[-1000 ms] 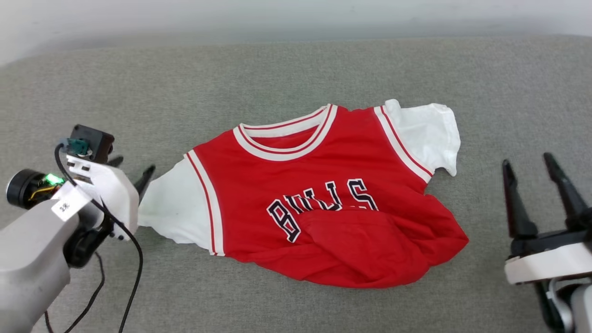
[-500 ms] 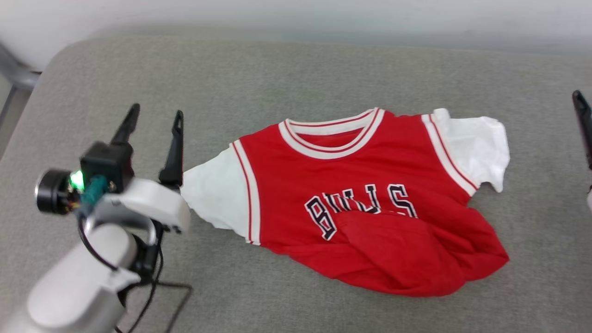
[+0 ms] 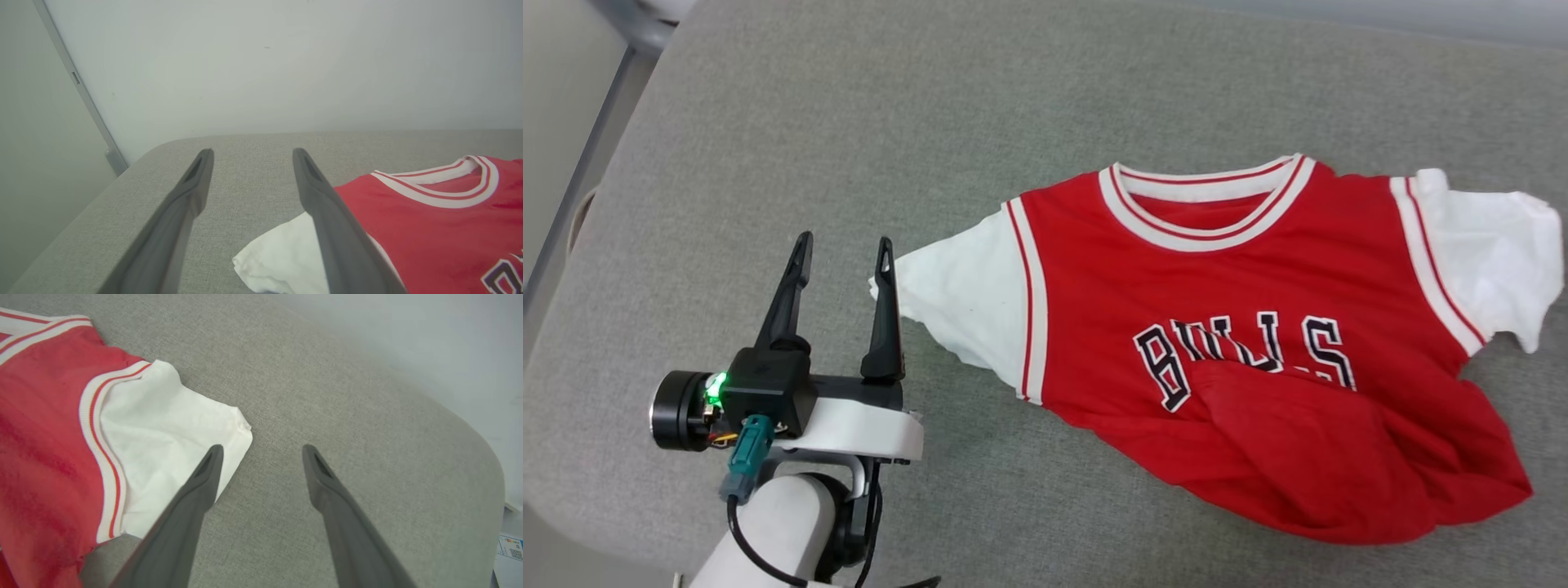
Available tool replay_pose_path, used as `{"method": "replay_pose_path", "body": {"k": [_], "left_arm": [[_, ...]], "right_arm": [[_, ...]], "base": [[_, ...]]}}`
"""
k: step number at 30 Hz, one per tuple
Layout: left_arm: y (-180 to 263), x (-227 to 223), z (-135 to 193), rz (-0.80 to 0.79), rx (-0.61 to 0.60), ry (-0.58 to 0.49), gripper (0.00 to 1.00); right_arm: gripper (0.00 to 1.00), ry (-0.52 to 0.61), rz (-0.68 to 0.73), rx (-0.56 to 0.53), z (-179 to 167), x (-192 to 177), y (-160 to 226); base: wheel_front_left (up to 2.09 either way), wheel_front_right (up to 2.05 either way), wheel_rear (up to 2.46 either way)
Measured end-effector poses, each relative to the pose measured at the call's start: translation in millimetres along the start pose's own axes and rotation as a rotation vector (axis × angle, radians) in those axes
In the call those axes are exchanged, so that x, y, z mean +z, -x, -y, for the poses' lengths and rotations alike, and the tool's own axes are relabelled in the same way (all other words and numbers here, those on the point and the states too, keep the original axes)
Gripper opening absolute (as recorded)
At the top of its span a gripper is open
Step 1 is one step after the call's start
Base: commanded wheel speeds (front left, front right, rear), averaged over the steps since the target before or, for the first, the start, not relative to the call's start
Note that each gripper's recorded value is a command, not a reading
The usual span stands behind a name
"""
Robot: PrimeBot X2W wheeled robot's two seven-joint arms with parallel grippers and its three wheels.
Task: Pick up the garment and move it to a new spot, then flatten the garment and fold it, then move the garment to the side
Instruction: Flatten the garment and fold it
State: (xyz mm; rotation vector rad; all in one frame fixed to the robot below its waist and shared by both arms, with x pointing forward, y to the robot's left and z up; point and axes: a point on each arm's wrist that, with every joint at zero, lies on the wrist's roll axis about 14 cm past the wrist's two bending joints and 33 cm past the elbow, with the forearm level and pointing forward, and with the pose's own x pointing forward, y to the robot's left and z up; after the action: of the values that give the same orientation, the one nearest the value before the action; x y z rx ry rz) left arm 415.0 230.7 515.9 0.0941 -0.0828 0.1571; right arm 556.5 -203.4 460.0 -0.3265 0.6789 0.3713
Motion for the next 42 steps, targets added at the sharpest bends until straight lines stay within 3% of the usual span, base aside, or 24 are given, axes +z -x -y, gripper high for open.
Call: {"method": "replay_pose_path", "body": {"k": [6,18,19,20,29,42], "left_arm": [[-5.7,-4.2,-2.6,0.009,0.017,-0.013,1.0],[-16.0,-19.4,-3.4,-0.008,0.027,-0.033,1.0],[-17.0,-19.1,-3.7,-0.006,0.028,-0.034,1.0],[-17.9,-18.1,-3.0,-0.001,0.023,-0.033,1.0],[-18.3,-1.3,-2.6,0.05,-0.001,-0.032,1.0],[-44.7,33.4,7.9,0.156,-0.167,-0.07,1.0]], "right_arm": [[1.0,-0.022,-0.197,0.057,-9.5,-18.9,-33.9],[1.0,-0.03,-0.329,0.116,-31.5,-62.7,-82.8],[0.42,-0.031,-0.317,0.114,-31.0,-62.4,-82.2],[0.0,-0.032,-0.298,0.114,-31.0,-61.2,-81.4],[0.0,-0.077,-0.023,0.053,-7.5,-24.6,-45.4],[0.0,-0.131,0.152,-0.046,21.4,-36.1,41.8]], "base": [[0.0,0.0,0.0],[0.0,0.0,0.0],[0.0,0.0,0.0],[0.0,0.0,0.0],[0.0,0.0,0.0],[0.0,0.0,0.0]]}}
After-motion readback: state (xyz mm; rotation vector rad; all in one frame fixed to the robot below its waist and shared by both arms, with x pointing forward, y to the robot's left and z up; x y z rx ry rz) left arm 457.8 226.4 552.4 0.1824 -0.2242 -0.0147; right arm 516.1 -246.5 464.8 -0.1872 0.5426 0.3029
